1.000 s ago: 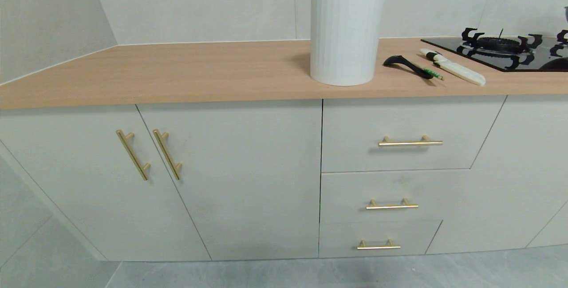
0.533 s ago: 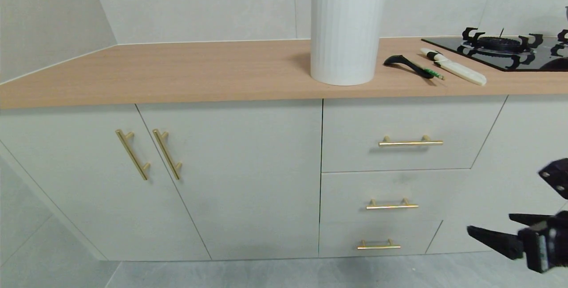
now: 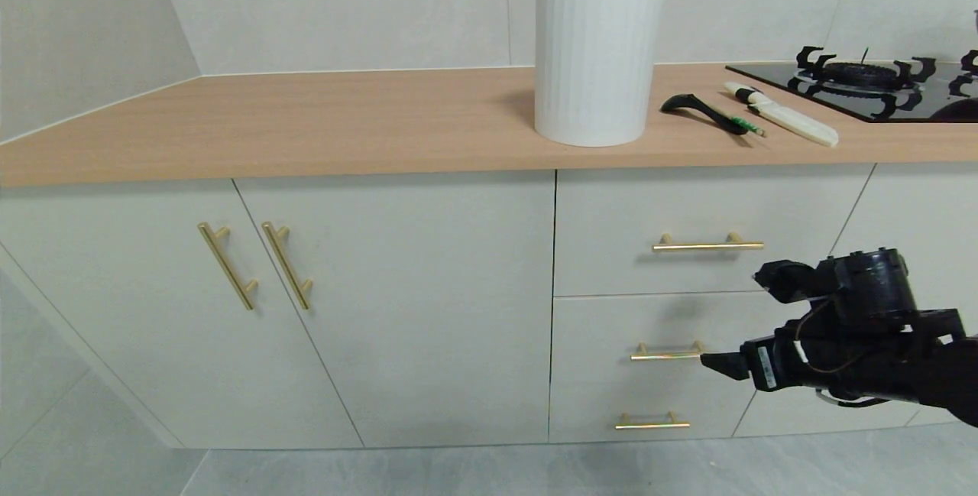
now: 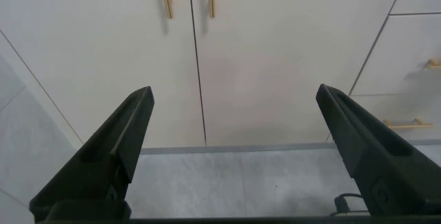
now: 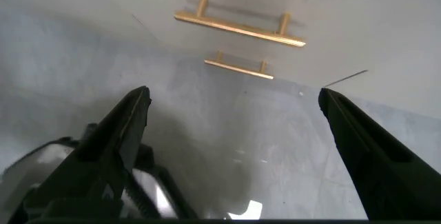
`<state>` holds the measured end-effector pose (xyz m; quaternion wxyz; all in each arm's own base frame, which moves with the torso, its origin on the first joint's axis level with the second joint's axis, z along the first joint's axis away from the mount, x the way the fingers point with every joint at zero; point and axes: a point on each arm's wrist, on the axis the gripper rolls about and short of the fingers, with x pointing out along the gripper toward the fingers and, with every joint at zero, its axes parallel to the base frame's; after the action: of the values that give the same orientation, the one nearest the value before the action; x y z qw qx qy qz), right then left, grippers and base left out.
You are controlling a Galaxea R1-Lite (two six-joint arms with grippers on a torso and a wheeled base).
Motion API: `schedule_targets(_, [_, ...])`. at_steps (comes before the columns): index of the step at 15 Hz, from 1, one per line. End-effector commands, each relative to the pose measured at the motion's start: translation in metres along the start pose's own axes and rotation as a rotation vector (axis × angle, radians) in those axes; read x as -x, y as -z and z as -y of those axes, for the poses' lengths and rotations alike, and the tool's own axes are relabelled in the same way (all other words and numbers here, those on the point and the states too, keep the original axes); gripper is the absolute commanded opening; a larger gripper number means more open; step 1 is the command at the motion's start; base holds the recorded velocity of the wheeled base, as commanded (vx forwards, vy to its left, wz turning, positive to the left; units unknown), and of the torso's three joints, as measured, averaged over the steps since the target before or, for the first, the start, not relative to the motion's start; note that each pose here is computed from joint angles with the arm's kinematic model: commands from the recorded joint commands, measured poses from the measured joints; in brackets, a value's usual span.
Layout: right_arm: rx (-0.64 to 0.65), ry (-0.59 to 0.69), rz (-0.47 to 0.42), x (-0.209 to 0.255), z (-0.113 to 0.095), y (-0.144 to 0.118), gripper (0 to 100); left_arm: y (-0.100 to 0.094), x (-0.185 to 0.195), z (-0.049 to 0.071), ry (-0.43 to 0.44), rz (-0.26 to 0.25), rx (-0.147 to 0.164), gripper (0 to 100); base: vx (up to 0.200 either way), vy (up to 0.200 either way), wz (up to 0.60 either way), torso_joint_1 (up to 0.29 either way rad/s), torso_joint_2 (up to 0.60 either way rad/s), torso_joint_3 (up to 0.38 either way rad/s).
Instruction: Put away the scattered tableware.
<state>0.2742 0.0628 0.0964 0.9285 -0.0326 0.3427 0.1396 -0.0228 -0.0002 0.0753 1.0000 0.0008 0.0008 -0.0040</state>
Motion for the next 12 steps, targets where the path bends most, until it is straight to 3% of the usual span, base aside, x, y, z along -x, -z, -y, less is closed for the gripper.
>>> schedule_targets(1, [0.022,-0.005,-0.114,-0.042,-0.008,0.027,100,0.0,0.0,0.0,0.0,-0.001,0.0,100,0.0,0.0,0.0,0.0,0.0,0.0])
schedule_targets(8, [0.021,0.092,0.009,-0.075,-0.005,0.035,100,0.0,0.0,0.0,0.0,0.0,0.0,100,0.0,0.0,0.0,0.0,0.0,0.0])
schedule_targets(12, [-0.04,0.168,0.138,-0.098,-0.003,0.037,100,0.0,0.0,0.0,0.0,0.0,0.0,100,0.0,0.0,0.0,0.0,0.0,0.0])
